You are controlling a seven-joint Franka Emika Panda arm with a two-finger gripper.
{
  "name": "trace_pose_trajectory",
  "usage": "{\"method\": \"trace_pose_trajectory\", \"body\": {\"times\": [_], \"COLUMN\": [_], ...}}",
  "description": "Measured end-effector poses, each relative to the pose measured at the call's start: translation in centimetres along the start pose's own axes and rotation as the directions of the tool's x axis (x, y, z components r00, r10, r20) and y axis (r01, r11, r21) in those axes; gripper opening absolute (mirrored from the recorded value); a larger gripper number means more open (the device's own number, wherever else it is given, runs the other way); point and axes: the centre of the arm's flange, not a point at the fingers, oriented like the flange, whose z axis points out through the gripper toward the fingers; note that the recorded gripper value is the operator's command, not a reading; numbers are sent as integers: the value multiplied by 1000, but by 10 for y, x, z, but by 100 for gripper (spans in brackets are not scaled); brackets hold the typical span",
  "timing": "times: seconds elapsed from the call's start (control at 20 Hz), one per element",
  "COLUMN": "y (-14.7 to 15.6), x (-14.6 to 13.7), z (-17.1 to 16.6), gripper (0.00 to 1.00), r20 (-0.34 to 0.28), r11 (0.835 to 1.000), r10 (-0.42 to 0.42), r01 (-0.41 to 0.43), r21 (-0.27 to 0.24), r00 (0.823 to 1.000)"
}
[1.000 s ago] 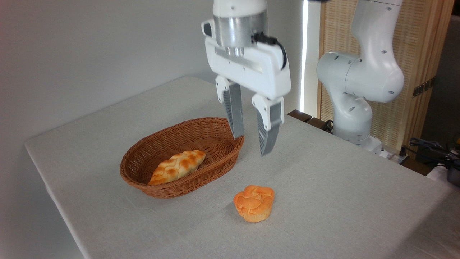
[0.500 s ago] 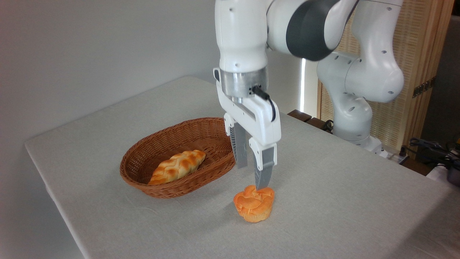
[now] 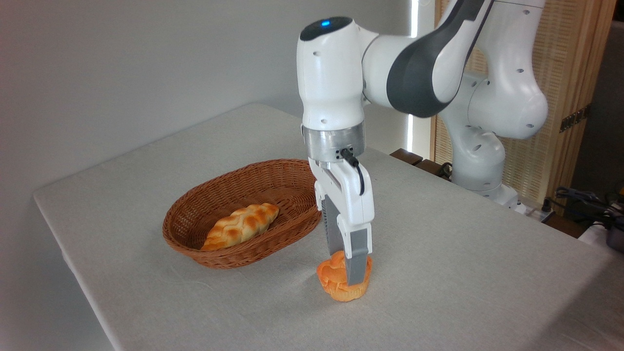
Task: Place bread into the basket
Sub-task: 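Close the gripper around the orange bun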
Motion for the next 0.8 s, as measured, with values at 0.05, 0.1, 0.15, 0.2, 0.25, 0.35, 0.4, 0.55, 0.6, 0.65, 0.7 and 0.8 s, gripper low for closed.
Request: {"method": "trace_pose_trajectory", "body": {"times": [0.05, 0.1, 0.15, 0.2, 0.25, 0.35, 0.4, 0.55, 0.6, 0.65, 0.7, 0.8], "y": [1, 2, 3, 3, 3, 3, 3, 2, 2, 2, 2, 2], "x": [1, 1, 1, 1, 1, 1, 1, -3, -3, -3, -3, -3], "z": [5, 7, 10, 11, 11, 11, 11, 12, 12, 12, 12, 11], "gripper": [68, 59, 50, 43, 41, 39, 39, 39, 39, 39, 39, 40], "r20": [-2, -1, 0, 1, 1, 2, 1, 0, 0, 0, 0, 0], "r11": [1000, 1000, 1000, 1000, 1000, 1000, 999, 999, 999, 999, 999, 999], "r10": [2, 3, 4, 5, 8, 29, 35, 34, 34, 34, 34, 34], "r01": [-2, -3, -4, -5, -8, -29, -35, -34, -34, -34, -34, -34], "r21": [2, 1, -1, -3, -4, -4, -5, -5, -5, -5, -5, -5], "r00": [1000, 1000, 1000, 1000, 1000, 1000, 999, 999, 999, 999, 999, 999]}}
